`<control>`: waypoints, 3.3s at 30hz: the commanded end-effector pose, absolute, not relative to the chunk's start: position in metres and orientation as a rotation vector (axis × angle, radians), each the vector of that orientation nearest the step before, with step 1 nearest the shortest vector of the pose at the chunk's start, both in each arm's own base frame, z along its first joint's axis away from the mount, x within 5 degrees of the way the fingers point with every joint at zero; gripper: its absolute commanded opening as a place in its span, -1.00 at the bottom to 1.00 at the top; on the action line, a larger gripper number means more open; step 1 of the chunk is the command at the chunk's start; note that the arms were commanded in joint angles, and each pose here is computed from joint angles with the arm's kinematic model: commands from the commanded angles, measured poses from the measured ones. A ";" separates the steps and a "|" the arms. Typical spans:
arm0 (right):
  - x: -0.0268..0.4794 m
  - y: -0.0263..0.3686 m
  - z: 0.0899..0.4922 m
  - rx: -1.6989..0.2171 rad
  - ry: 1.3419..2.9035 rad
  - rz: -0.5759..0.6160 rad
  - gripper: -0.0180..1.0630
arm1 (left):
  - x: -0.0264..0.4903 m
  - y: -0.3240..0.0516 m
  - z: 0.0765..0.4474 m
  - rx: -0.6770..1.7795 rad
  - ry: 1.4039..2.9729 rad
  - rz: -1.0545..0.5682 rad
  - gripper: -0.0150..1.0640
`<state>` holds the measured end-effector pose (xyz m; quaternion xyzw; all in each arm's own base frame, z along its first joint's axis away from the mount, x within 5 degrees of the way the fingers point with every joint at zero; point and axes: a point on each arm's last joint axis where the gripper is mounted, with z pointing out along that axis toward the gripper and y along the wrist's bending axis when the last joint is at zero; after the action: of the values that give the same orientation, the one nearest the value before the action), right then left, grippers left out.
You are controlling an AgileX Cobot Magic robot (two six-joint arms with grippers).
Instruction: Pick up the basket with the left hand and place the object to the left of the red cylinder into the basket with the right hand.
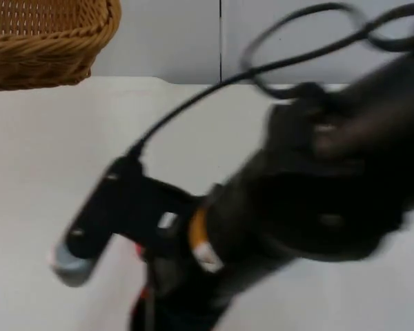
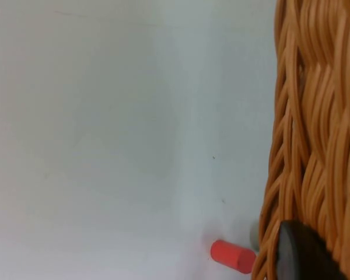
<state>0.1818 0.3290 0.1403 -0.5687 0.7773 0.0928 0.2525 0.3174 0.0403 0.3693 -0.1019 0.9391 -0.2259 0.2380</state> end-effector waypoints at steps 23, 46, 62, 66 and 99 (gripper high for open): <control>0.184 0.173 0.321 -0.926 2.148 0.259 -0.97 | 0.320 0.005 0.309 -0.131 2.760 -0.739 -0.98; 0.288 0.293 0.398 -1.034 2.050 0.359 -0.97 | 0.322 -0.006 0.299 -0.013 2.787 -0.750 -0.98; 0.353 0.368 0.320 -1.098 2.037 0.418 -0.58 | 0.322 -0.006 0.299 -0.006 2.784 -0.753 -0.98; 0.355 0.370 0.309 -1.109 2.059 0.412 0.35 | 0.322 -0.006 0.299 -0.006 2.783 -0.755 -0.98; 0.168 0.138 0.426 -0.763 1.874 0.368 0.98 | 0.326 -0.007 0.299 0.001 2.744 -0.764 -0.98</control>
<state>0.1817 0.1498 0.4327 -0.3292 0.7867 0.1468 0.5012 0.3265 -0.0027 0.2947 -0.0004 0.9583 -0.2496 0.1392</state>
